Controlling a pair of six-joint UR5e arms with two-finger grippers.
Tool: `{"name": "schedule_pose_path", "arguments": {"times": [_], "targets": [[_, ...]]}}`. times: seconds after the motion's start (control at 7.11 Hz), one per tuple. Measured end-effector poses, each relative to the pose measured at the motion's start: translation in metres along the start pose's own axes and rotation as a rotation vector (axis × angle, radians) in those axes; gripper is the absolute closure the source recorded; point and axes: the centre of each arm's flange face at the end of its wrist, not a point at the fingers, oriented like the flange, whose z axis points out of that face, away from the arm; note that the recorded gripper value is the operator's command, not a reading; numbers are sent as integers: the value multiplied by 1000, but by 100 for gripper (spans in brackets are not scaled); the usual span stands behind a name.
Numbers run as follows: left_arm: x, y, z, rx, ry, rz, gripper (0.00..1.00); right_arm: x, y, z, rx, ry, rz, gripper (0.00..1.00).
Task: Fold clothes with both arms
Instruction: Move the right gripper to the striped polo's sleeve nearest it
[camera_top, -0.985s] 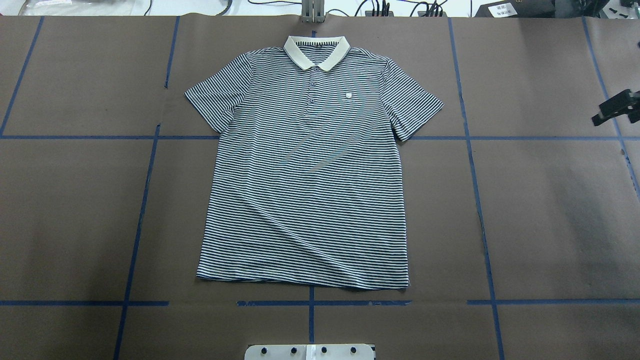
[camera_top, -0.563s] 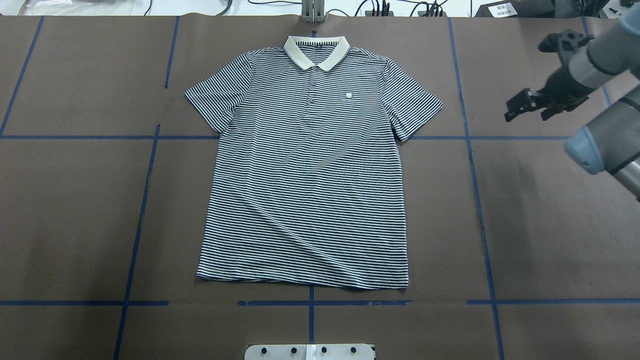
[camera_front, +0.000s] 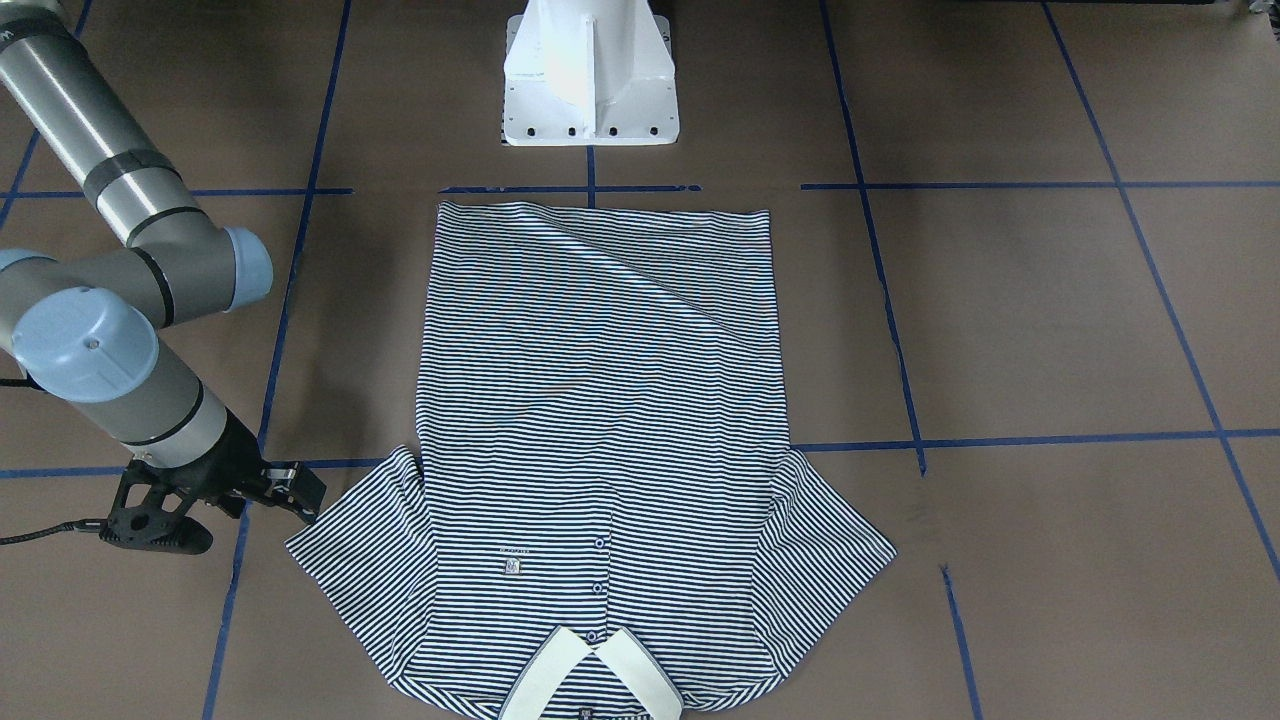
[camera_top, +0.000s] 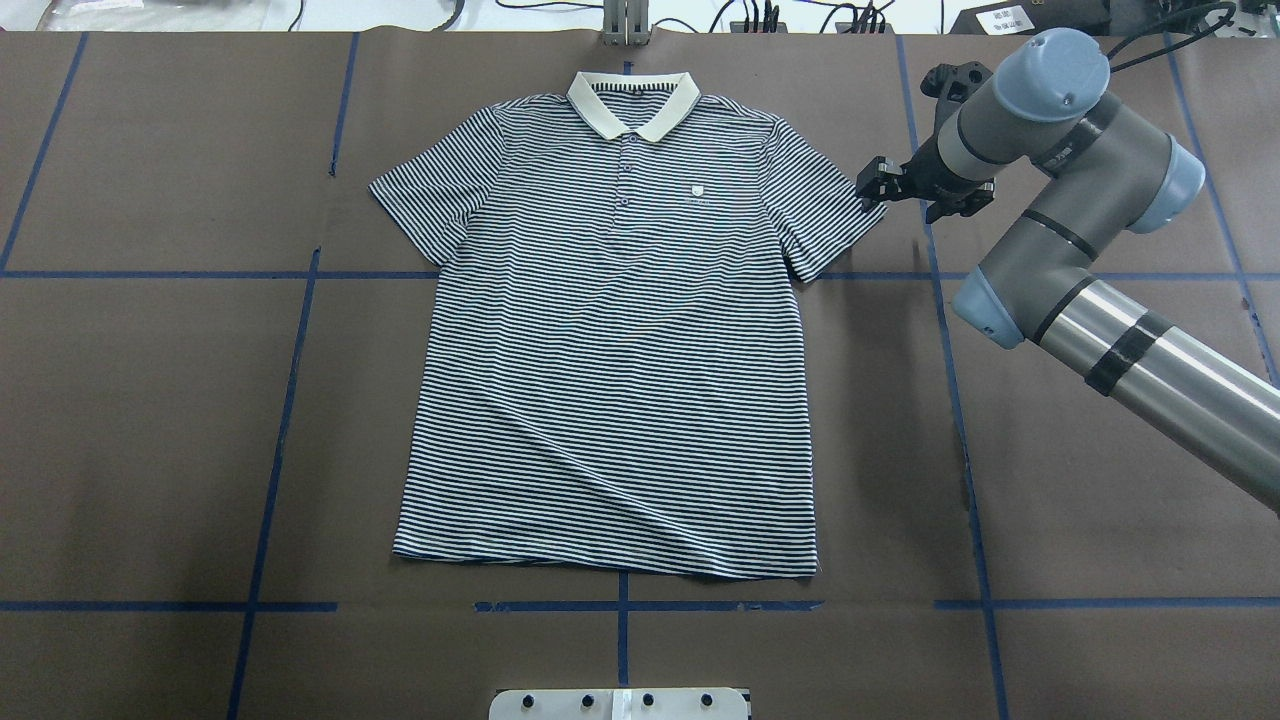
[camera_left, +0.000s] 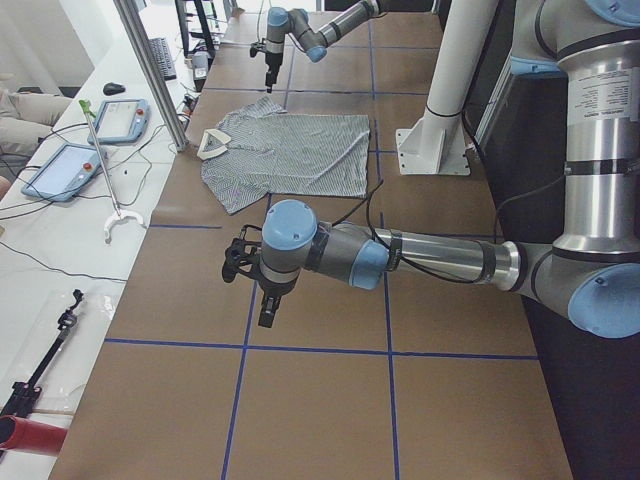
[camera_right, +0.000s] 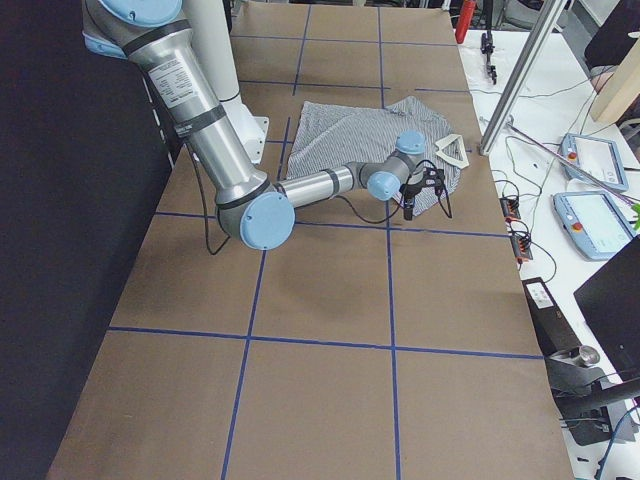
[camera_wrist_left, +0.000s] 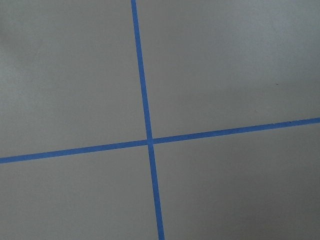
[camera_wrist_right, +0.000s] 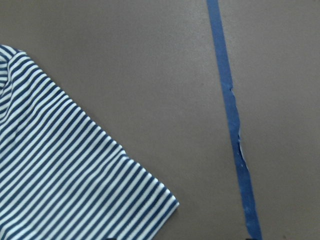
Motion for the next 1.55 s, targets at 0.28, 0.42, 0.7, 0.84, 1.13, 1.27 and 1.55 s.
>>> {"name": "schedule_pose_path", "arguments": {"times": [0.28, 0.42, 0.7, 0.84, 1.13, 1.27, 1.55], "targets": [[0, 0, -1, 2, -1, 0, 0, -3, -9, 11, 34, 5, 13, 31], [0, 0, -1, 2, -1, 0, 0, -2, -9, 14, 40, 12, 16, 31], [0, 0, -2, 3, -2, 0, 0, -2, -6, 20, 38, 20, 16, 33], [0, 0, -2, 3, -2, 0, 0, -4, -4, 21, 36, 20, 14, 52], [1, 0, -2, 4, -2, 2, 0, -6, -1, 23, 32, 18, 10, 100], [1, 0, -2, 4, -1, 2, 0, -8, 0, 23, 32, 15, 9, 100], [1, 0, -2, 4, 0, 3, 0, -15, 0, 17, 36, 0, 4, 100]]}}
